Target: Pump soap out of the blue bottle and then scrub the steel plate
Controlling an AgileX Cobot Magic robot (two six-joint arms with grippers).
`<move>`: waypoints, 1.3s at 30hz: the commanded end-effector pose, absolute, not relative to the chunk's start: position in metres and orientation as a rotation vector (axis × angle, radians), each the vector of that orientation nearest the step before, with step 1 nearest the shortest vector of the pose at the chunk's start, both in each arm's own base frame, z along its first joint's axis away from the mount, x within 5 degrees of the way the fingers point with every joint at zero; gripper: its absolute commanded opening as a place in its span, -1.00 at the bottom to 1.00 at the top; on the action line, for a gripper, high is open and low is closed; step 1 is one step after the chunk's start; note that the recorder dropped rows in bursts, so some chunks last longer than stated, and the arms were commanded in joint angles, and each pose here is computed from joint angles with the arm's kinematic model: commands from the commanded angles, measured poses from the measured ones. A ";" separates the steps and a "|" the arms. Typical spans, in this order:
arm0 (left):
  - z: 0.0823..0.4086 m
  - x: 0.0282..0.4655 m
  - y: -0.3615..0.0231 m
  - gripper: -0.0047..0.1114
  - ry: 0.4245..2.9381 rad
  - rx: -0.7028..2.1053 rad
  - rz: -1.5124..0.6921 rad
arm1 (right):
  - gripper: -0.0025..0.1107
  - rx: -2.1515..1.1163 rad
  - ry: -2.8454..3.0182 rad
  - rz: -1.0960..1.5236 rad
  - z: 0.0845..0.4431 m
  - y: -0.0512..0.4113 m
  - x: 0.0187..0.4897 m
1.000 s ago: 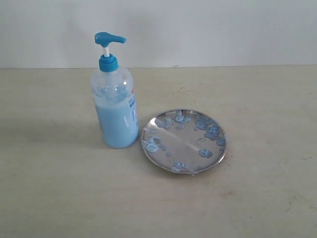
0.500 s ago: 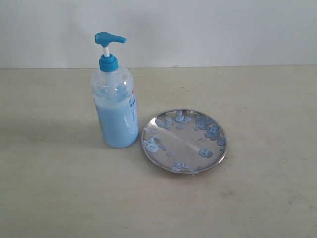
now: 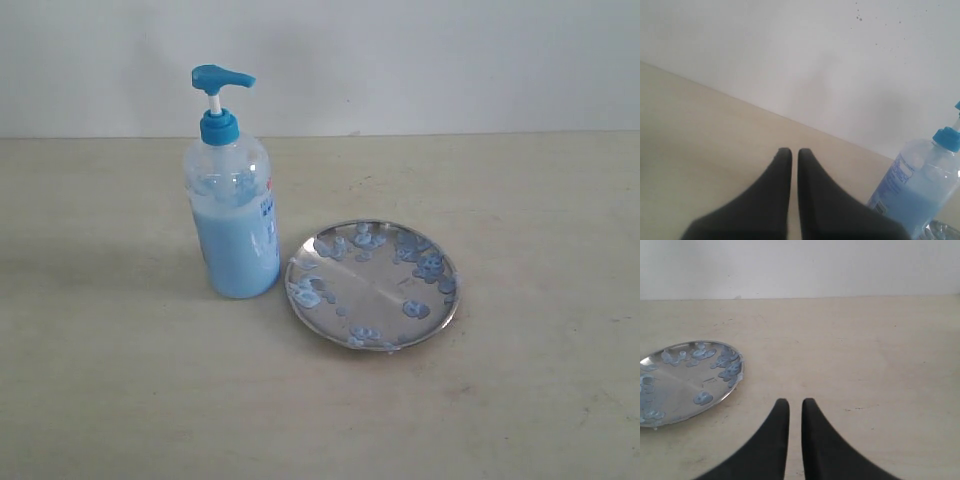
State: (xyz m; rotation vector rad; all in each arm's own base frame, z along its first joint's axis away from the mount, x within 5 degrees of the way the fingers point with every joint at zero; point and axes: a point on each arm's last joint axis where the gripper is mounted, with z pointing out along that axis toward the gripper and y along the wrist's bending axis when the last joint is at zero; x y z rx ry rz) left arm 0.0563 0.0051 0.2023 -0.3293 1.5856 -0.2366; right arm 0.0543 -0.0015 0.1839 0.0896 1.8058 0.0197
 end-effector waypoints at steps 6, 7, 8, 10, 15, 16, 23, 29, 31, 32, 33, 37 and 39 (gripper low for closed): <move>0.204 0.056 0.004 -0.84 1.575 -0.232 -0.164 | -0.96 0.093 1.792 0.019 0.185 -0.002 0.054; 0.210 0.056 0.001 -0.84 1.519 -0.135 -0.130 | -0.96 0.093 1.792 0.019 0.185 -0.002 0.054; 0.215 0.056 -0.002 -0.84 1.459 -0.051 -0.108 | -0.96 0.093 1.792 0.019 0.185 -0.002 0.054; 0.230 0.052 -0.011 -0.84 1.290 0.115 -0.076 | -0.96 0.093 1.792 0.019 0.185 -0.002 0.054; 0.244 0.048 -0.005 -0.84 1.106 0.239 0.263 | -0.96 0.091 1.792 0.021 0.185 -0.002 0.054; 0.245 0.048 -0.001 -0.84 1.112 0.192 0.276 | -0.96 0.091 1.792 0.021 0.185 -0.002 0.054; 0.227 0.054 0.002 -0.84 1.326 -0.001 0.025 | -0.96 0.091 1.792 0.021 0.185 -0.002 0.054; 0.181 0.053 -0.007 -0.84 1.842 0.003 -0.117 | -0.96 0.091 1.794 0.021 0.185 -0.002 0.054; 0.181 0.053 -0.006 -0.84 1.842 0.004 -0.106 | -0.96 0.091 1.794 0.021 0.185 -0.002 0.054; 0.181 0.053 -0.006 -0.84 1.842 -0.005 -0.102 | -0.96 0.091 1.794 0.021 0.185 -0.002 0.054; 0.181 0.053 -0.005 -0.84 1.842 -0.013 -0.096 | -0.96 0.091 1.794 0.021 0.185 -0.002 0.054; 0.181 0.053 -0.001 -0.84 1.843 -0.098 -0.061 | -0.96 0.091 1.794 0.021 0.185 -0.002 0.054; 0.181 0.053 -0.001 -0.84 1.843 -0.104 -0.050 | -0.96 0.091 1.794 0.021 0.185 -0.002 0.054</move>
